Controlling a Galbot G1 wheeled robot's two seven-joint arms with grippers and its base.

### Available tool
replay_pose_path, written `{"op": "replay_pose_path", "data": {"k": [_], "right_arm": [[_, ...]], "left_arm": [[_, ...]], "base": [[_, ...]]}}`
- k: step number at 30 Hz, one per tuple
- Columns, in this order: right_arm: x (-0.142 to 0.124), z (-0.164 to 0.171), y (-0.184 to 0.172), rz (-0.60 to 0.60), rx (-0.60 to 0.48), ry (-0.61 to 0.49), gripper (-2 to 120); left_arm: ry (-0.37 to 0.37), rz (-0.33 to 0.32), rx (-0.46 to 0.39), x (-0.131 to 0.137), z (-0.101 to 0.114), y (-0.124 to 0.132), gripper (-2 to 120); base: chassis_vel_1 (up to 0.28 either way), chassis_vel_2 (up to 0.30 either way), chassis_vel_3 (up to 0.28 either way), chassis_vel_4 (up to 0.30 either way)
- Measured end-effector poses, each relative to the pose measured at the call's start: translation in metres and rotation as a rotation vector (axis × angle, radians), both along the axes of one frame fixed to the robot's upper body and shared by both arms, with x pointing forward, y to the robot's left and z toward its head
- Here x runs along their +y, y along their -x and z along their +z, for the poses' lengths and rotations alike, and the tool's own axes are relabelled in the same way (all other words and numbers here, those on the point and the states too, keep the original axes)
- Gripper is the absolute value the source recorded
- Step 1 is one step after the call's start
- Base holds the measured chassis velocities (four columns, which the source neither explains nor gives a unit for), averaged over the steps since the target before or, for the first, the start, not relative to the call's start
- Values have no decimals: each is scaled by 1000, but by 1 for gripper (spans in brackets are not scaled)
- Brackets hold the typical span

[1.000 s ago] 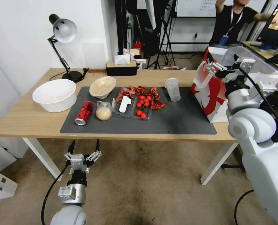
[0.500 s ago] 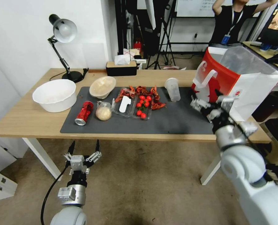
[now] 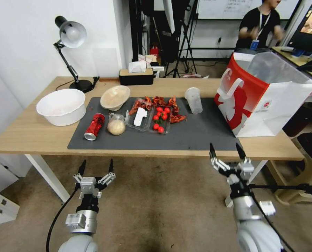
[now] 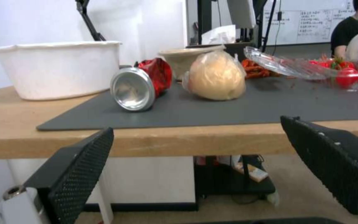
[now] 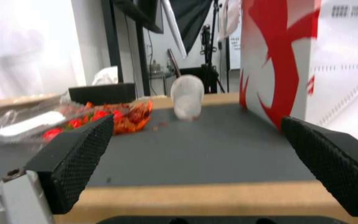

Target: Pick up the trash from the table and place it into the takeout bag.

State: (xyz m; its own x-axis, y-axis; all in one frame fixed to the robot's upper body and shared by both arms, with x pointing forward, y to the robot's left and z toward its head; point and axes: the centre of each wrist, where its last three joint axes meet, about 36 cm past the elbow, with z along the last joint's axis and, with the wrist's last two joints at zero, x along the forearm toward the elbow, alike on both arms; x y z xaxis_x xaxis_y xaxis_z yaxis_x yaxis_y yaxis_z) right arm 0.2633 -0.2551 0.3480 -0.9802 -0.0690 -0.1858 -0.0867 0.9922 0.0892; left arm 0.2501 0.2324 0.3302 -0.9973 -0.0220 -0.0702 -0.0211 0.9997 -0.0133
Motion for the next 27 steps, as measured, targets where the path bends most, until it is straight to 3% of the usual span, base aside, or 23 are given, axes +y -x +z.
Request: {"op": "replay_pose_path", "data": {"k": [27], "right_arm": [[13,-12,9,4,40,4,100]], "left_arm": [[-2,-2,0,2,-3,1,100]], "base": [[0,0,0,0]]}}
